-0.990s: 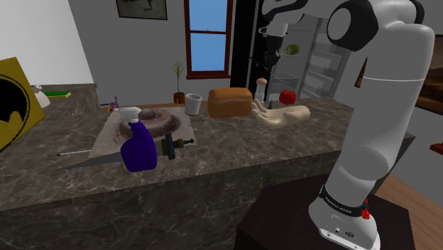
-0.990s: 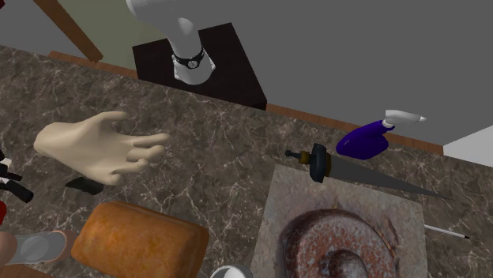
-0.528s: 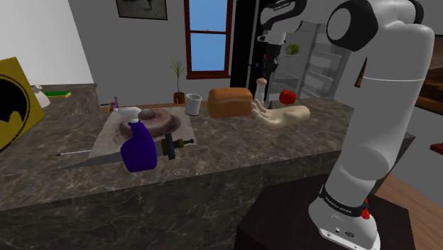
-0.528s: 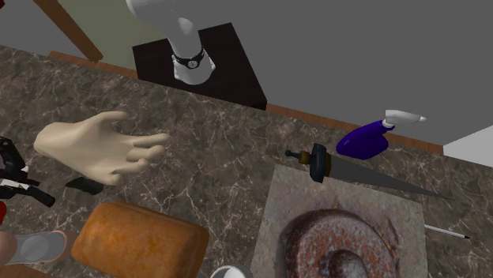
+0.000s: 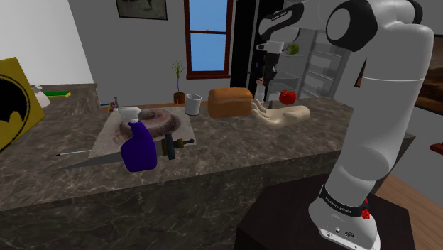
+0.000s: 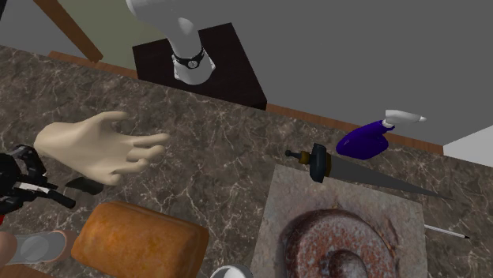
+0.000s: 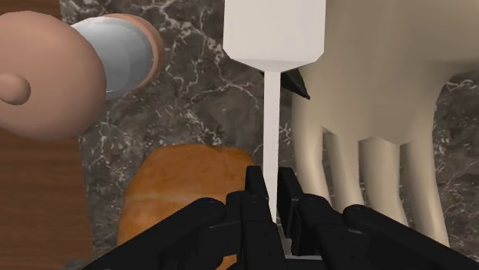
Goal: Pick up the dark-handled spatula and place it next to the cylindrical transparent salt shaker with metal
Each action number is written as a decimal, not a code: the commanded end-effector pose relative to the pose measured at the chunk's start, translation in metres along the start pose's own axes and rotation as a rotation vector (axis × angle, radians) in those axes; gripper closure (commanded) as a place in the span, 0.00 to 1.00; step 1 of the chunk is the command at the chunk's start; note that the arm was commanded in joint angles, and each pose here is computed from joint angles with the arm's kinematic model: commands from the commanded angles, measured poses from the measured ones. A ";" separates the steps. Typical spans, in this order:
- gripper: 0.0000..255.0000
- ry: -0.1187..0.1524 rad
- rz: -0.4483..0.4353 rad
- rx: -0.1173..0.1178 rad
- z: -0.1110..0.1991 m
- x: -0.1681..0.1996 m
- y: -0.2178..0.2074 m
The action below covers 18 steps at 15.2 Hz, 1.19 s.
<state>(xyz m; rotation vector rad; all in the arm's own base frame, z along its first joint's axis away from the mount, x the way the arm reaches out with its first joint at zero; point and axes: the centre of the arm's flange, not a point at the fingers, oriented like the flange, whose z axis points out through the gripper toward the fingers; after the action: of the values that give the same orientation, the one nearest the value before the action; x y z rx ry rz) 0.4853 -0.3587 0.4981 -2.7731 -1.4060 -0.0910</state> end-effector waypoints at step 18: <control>1.00 0.000 0.000 0.000 0.101 -0.007 0.000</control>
<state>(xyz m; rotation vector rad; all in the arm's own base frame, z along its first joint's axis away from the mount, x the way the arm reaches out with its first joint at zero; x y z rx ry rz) 0.4858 -0.3589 0.4031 -2.7731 -1.4061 -0.0909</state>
